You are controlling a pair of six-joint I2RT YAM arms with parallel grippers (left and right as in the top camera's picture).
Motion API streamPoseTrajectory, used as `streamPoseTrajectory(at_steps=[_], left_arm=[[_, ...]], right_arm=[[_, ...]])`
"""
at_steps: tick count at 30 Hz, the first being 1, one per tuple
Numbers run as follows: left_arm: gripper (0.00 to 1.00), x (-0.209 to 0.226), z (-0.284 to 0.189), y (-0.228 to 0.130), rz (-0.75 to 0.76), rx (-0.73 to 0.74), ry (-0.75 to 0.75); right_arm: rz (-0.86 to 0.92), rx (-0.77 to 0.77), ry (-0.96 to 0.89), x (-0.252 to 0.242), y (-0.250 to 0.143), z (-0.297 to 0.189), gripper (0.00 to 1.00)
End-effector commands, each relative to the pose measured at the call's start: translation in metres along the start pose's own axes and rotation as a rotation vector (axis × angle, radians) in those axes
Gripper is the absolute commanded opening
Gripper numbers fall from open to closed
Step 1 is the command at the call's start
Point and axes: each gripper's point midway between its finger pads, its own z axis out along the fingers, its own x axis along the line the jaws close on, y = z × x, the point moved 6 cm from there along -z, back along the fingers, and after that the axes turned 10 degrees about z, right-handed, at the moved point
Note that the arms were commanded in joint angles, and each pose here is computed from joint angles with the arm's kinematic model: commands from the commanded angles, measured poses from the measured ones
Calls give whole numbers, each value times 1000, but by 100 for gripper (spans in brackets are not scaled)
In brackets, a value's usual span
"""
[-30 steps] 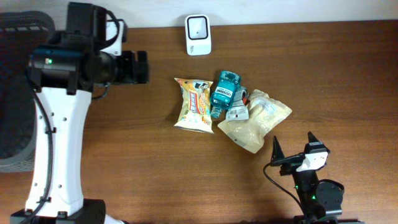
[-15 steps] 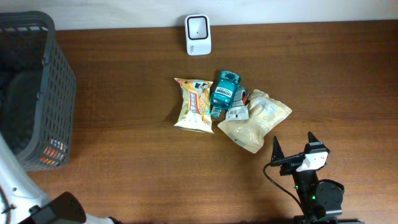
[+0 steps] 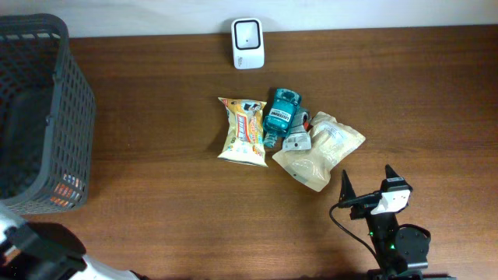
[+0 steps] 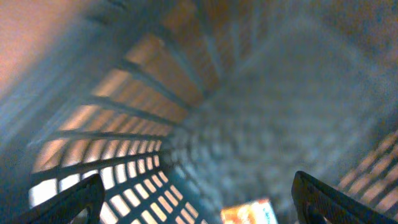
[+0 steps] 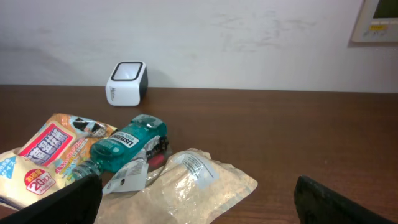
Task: Scan the item barcode
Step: 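Open the left gripper to drop the packet and return to basket, then grasp the orange Kleenex tissue pack in the basket with left gripper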
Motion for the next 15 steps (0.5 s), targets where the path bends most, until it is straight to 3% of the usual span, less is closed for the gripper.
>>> streamPoseTrajectory(at_steps=[1,7,11,15], left_arm=[[94,-27,28,-7,297,40,-207],[100,-46,29,-1,478,-58,-367],[99,-55,51,-12,487,-3,-427],[99,-70,83,-47,600,104,-517]], right_arm=[[5,-1,-17,-3,-2,0,98],[5,-1,-17,-3,-2,0,98],[5,-1,-17,-3,-2,0,98],[5,-1,-17,-3,-2,0,98]])
